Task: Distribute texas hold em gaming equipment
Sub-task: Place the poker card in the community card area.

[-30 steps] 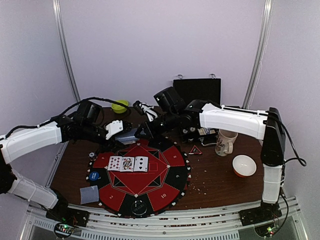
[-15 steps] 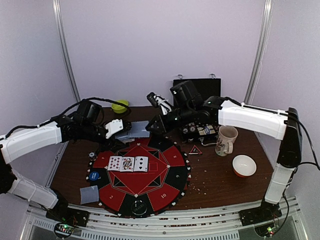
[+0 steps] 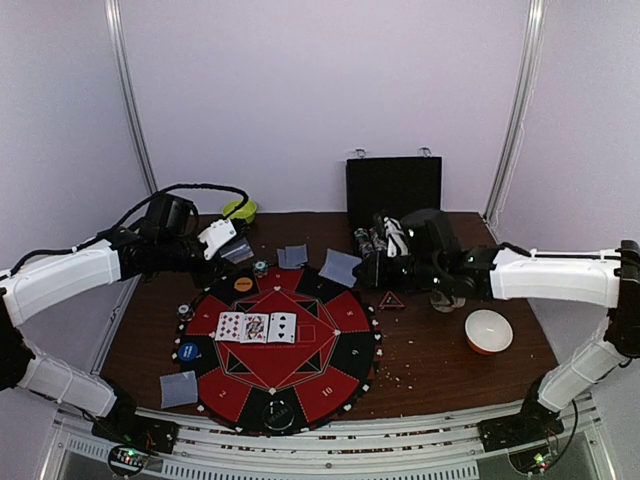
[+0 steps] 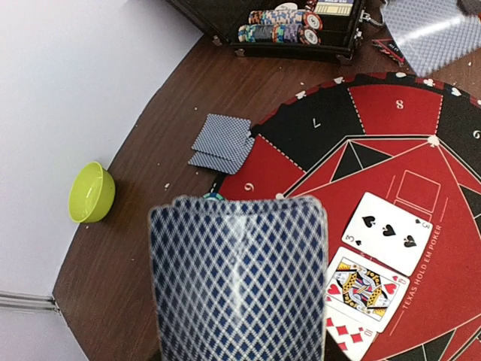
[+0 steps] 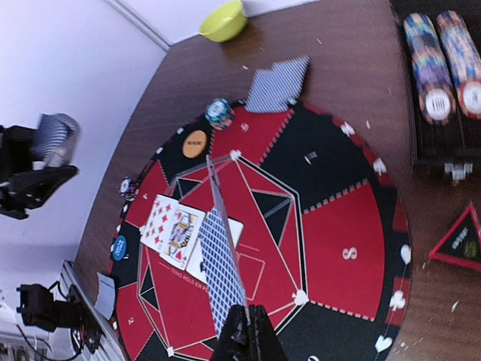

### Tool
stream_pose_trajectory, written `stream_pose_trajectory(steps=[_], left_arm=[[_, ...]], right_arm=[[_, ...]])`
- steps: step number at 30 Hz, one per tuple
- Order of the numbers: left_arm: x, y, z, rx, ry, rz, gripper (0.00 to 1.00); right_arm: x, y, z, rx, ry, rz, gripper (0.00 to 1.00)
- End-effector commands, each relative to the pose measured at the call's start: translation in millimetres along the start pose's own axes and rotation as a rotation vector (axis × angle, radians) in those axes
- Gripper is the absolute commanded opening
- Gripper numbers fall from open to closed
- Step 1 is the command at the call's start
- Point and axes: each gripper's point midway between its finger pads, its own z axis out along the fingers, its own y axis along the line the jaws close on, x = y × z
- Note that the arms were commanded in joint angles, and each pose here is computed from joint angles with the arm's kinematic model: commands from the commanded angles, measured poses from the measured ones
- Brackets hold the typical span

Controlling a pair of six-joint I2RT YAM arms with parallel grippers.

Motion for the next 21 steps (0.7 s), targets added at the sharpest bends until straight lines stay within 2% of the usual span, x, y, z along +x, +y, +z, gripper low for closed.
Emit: stream_pose_trajectory(steps=[1, 10, 16, 17, 18, 19, 21], left_arm=[[-22, 22, -5, -0.074, -0.064, -0.026, 0.37], [-25, 23, -10, -0.082, -0.078, -0.021, 0.37], [-26, 22, -13, -0.081, -0.087, -0.014, 0.37], [-26, 23, -13, -0.084, -0.087, -0.013, 0.37], [-26, 23, -14, -0.086, -0.087, -0.013, 0.37], [-26, 23, -14, -0.087, -0.086, -0.013, 0.37], [-25, 24, -14, -0.088, -0.087, -0.014, 0.37]], right_arm=[[11, -1, 14, 0.019, -0.246, 0.317, 0.0], [99, -24, 77, 0.097, -0.267, 0.65, 0.0], [113, -26, 93, 0.176, -0.28, 0.645, 0.0], [115, -26, 94, 0.184, -0.27, 0.635, 0.04], [117, -26, 94, 0.187, -0.261, 0.63, 0.14], [119, -25, 95, 0.188, -0.245, 0.627, 0.19], [127, -22, 97, 0.179, -0.198, 0.619, 0.25]])
